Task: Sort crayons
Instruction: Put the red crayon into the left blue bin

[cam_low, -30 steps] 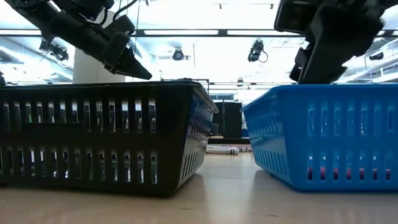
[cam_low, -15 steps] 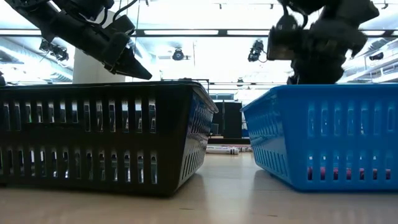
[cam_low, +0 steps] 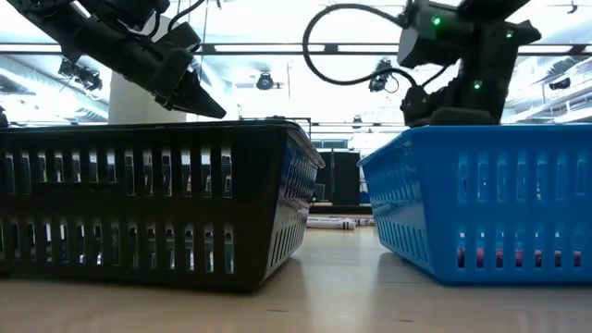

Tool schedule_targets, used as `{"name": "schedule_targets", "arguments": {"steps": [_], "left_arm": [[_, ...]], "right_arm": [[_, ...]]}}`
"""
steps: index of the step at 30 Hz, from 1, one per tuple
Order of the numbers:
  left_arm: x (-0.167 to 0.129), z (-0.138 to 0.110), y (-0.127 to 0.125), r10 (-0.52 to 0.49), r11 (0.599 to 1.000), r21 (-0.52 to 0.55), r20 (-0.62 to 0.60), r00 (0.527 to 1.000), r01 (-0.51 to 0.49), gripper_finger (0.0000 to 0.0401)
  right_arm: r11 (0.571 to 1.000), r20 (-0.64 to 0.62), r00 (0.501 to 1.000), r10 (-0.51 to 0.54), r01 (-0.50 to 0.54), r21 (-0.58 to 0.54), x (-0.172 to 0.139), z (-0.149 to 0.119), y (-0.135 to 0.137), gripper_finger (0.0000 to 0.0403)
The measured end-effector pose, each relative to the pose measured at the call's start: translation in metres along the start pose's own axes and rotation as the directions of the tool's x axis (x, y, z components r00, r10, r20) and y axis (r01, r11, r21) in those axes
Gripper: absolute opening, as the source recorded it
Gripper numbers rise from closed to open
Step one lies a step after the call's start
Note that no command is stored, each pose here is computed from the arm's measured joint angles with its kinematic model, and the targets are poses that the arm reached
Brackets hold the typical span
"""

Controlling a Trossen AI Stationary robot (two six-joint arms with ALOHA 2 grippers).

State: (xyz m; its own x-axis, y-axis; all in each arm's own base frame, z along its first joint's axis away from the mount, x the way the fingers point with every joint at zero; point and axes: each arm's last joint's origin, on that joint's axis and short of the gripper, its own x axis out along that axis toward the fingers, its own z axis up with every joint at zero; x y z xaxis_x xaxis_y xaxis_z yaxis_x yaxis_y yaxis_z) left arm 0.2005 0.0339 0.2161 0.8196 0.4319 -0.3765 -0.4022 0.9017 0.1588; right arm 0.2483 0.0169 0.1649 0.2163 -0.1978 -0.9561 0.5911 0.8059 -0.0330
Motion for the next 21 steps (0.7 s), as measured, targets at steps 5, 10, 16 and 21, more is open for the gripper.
{"name": "schedule_targets", "arguments": {"steps": [5,10,16,21], "left_arm": [[0.0,0.0,0.0,0.0,1.0,0.001,-0.001,1.0,0.0,0.0118],[0.0,0.0,0.0,0.0,1.0,0.001,0.0,1.0,0.0,0.0118],[0.0,0.0,0.0,0.0,1.0,0.004,0.0,1.0,0.0,0.0118],[0.0,0.0,0.0,0.0,1.0,0.004,-0.001,1.0,0.0,0.0118]], "right_arm": [[0.998,0.016,1.0,-0.014,0.015,-0.062,0.003,0.01,-0.01,0.0113],[0.982,0.064,0.998,0.004,0.008,-0.189,0.005,0.022,-0.018,0.0113],[0.959,0.097,0.994,0.041,-0.012,-0.284,0.009,0.038,-0.033,0.0113],[0.937,0.143,0.985,0.098,-0.043,-0.346,0.011,0.051,-0.042,0.0113]]}}
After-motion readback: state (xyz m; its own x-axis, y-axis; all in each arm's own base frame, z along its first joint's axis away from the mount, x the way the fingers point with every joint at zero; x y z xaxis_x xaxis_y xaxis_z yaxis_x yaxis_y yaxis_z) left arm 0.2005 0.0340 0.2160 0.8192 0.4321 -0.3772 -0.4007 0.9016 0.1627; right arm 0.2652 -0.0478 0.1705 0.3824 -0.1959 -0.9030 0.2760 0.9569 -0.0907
